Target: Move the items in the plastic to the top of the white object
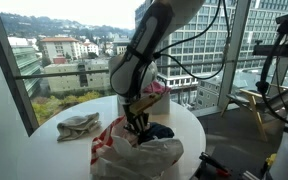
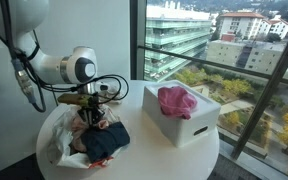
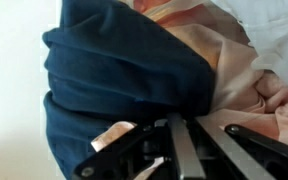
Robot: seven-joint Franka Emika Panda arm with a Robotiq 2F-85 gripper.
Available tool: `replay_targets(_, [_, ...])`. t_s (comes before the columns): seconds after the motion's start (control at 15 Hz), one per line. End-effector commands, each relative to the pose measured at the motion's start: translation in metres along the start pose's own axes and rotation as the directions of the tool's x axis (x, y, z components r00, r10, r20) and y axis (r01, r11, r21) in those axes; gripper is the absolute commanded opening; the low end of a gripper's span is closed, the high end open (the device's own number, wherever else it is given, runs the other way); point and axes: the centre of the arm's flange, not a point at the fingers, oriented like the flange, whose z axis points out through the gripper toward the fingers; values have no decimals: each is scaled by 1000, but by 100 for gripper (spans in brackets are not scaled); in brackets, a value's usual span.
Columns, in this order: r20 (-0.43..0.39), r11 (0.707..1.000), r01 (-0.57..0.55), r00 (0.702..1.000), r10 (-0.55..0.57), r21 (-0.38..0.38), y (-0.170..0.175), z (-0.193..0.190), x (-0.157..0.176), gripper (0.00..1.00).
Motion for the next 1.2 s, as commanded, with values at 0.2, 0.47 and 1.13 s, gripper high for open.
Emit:
replay_targets(0.2, [-166, 997, -63, 985, 55, -43, 27, -115, -15, 2])
replay_targets(0.47, [-347, 983, -173, 927, 141, -62, 51, -192, -29, 2])
replay_targets(1.13, [-634, 850, -519, 626, 453, 95, 143, -336, -39, 2])
